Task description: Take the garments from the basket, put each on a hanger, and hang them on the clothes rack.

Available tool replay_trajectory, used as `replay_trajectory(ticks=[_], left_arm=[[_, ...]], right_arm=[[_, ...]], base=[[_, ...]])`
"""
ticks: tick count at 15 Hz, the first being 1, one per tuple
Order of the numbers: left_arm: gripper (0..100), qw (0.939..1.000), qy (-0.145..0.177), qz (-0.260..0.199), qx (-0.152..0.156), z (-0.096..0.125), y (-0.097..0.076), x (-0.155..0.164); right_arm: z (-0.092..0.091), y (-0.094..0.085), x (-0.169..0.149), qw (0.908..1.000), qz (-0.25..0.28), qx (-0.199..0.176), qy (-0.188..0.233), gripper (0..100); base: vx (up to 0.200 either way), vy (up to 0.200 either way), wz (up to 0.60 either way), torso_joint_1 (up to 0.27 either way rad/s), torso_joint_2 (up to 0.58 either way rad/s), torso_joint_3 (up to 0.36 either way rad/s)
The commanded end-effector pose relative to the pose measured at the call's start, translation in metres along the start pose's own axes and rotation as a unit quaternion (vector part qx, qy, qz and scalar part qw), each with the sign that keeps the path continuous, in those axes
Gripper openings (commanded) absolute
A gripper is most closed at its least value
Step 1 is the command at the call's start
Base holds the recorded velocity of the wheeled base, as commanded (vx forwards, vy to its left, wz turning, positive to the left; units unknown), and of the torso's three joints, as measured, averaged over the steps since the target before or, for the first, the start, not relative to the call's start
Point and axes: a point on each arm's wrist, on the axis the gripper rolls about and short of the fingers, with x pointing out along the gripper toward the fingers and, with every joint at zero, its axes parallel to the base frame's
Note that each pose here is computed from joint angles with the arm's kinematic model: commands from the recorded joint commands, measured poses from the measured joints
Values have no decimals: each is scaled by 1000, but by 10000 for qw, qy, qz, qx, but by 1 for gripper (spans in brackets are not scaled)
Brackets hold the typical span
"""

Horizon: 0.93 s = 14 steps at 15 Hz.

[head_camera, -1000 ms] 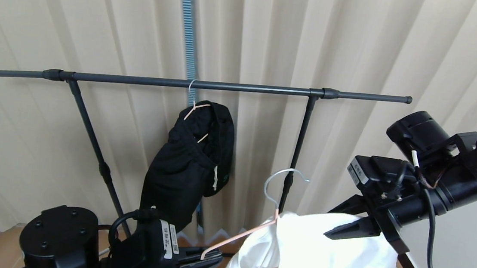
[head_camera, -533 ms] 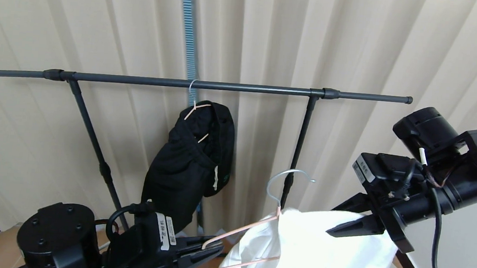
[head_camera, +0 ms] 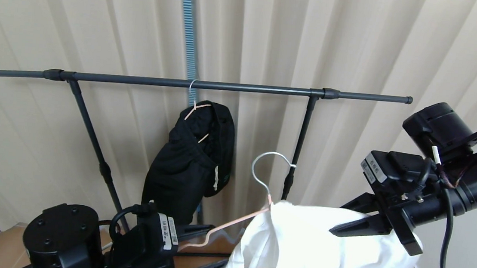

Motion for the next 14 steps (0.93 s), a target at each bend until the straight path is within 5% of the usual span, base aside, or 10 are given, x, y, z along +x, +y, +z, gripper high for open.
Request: replay_trajectory(ticks=[1,9,14], left_arm=[[100,10000,26,-7,-11,-1,0,0],[100,9986,345,272,-300,-15,-3,-18],[100,9853,804,1073,-1058,-31,4,2]], right_arm=[[1,4,-3,10000,-30,-32,-13,0],[-3,3,-8,9995,-289,-44,82,0],[9,0,-20,9932,-1148,-163,119,0]], base=[[0,0,0,0,0,0],[0,0,0,0,0,0],[0,0,0,0,0,0]])
